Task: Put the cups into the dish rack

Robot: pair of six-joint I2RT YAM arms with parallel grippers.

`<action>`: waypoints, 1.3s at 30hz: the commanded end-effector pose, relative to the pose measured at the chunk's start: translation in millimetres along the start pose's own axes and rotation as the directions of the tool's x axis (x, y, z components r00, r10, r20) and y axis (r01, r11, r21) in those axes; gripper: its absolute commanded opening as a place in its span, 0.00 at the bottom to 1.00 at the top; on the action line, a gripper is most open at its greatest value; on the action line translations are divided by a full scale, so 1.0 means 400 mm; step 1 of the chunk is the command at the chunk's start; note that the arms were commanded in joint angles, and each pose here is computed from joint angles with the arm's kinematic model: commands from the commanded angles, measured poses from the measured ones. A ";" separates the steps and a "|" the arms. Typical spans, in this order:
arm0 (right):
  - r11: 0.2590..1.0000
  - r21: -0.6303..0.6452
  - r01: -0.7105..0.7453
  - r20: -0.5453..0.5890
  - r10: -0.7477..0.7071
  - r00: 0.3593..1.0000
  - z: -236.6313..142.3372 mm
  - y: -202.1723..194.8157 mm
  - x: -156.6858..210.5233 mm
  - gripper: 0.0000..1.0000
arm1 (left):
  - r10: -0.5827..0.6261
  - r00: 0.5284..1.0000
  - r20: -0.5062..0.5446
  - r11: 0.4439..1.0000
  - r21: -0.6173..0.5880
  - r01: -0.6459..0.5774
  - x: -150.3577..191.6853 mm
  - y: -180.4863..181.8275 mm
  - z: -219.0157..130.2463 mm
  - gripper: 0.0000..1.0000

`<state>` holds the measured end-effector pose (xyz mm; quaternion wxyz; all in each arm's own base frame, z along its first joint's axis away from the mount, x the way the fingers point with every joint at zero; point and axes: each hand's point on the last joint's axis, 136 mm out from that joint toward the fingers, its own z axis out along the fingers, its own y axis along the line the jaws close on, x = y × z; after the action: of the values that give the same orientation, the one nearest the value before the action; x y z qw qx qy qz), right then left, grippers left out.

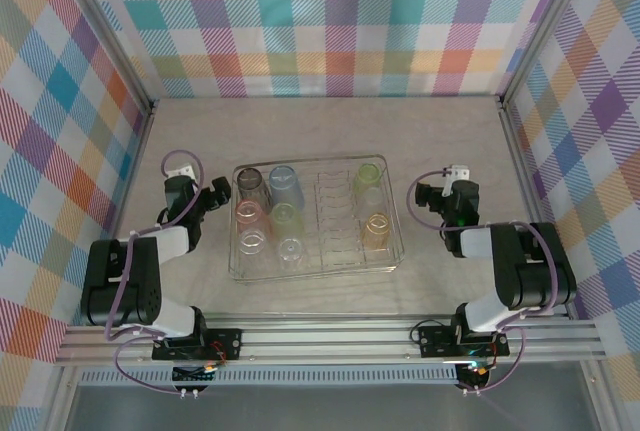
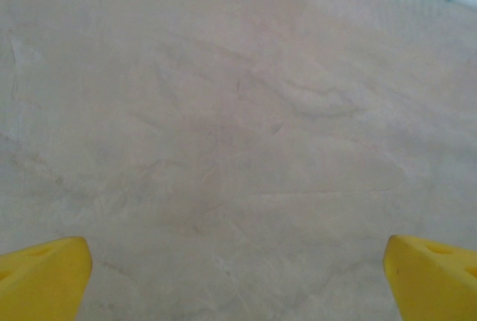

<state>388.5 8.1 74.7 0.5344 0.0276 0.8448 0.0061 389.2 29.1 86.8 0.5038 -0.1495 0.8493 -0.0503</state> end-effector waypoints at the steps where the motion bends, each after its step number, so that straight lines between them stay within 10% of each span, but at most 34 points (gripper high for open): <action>1: 1.000 -0.028 0.010 0.086 -0.008 0.996 -0.002 0.009 -0.049 0.99 | 0.051 0.997 0.058 0.998 0.043 -0.054 -0.018 -0.020 0.004 1.00; 8: 1.000 -0.028 0.010 0.084 -0.008 0.996 -0.001 0.009 -0.050 0.99 | 0.233 0.969 0.087 0.967 0.082 -0.240 0.037 -0.108 0.026 1.00; 39: 0.998 -0.059 0.023 0.075 -0.018 0.997 0.001 0.021 -0.047 0.99 | 0.237 0.969 0.073 0.969 0.052 -0.241 0.040 -0.100 0.026 1.00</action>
<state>393.3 11.4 85.7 0.5552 0.0194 0.8314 0.0160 392.9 -9.9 64.5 0.5120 -0.0402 0.8580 -0.0118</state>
